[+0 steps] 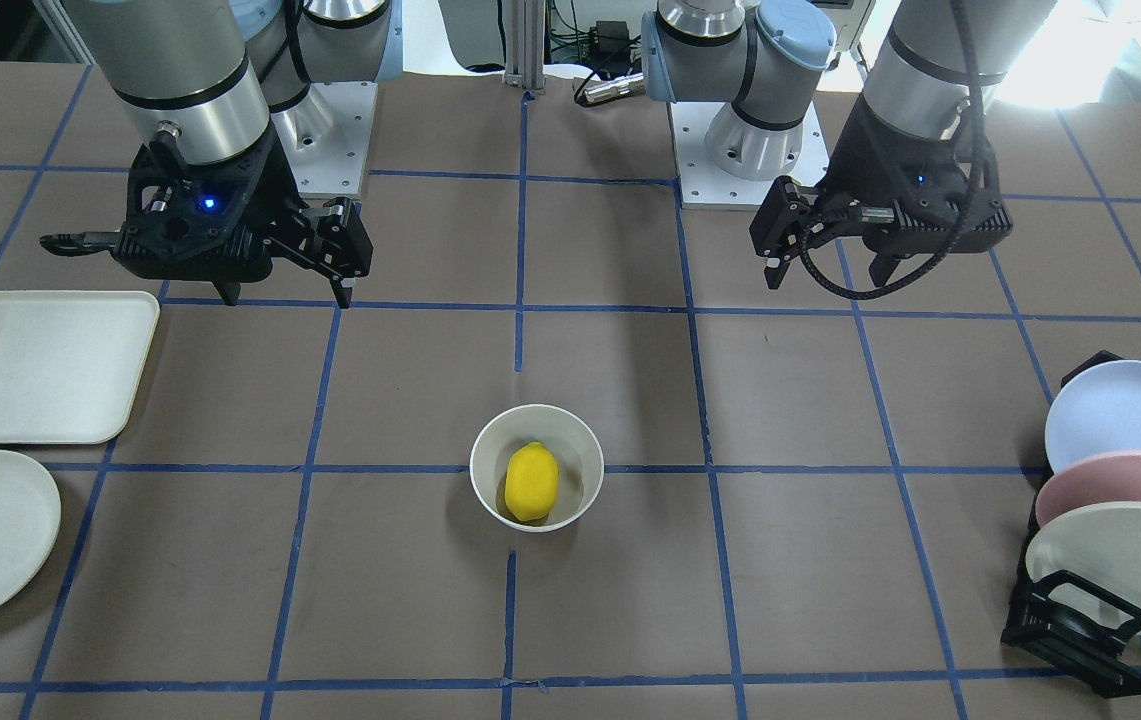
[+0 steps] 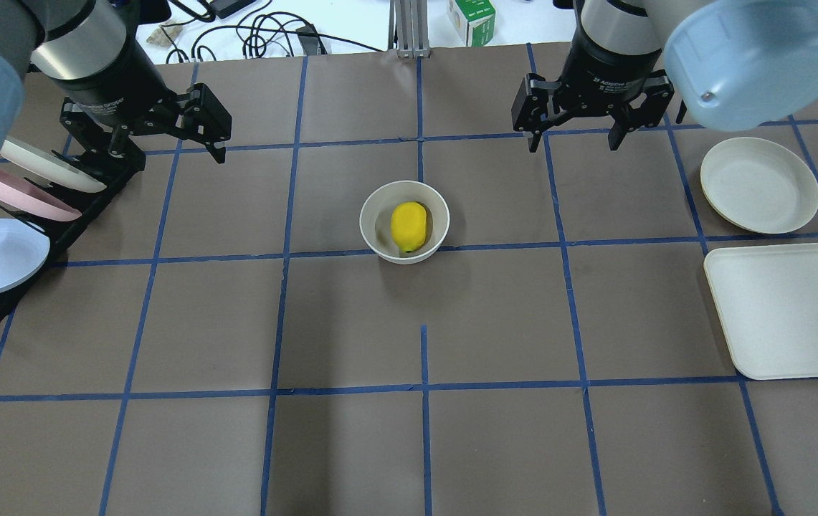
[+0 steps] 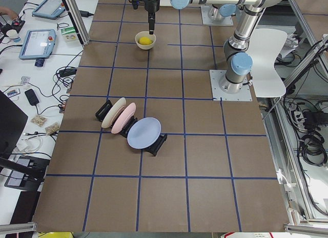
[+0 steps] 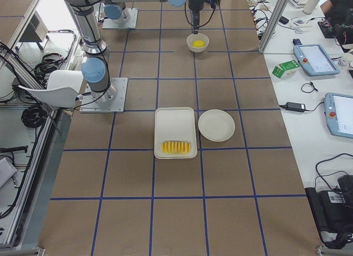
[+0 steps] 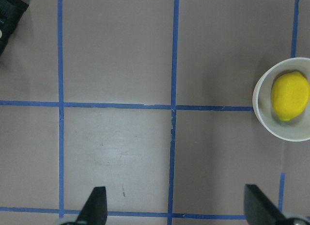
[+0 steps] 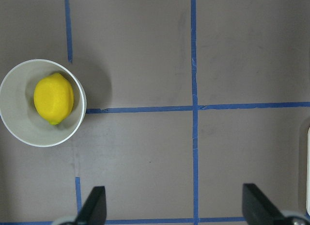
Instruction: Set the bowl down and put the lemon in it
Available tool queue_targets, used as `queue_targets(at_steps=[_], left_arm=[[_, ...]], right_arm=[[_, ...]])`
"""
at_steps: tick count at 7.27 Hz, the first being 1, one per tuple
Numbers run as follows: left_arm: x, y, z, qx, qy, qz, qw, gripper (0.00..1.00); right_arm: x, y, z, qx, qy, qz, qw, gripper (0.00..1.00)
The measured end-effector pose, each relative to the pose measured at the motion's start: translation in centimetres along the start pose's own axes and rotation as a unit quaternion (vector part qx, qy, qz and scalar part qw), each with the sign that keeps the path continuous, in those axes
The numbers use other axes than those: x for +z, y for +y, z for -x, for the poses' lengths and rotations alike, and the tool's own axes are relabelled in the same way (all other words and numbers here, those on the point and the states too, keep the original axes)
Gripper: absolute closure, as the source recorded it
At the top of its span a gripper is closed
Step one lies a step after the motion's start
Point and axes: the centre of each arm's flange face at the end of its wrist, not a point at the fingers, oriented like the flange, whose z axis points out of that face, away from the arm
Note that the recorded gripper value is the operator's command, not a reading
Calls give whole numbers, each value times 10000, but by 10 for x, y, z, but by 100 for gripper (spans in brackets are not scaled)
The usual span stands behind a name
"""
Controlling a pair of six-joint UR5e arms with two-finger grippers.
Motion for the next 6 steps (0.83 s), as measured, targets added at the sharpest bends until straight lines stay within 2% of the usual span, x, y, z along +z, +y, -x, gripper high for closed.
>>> queue_targets(at_steps=[6], left_arm=[[-2,1,4,-21,-99,48,9999,0]], right_arm=[[0,0,0,0,-4,2,10000,0]])
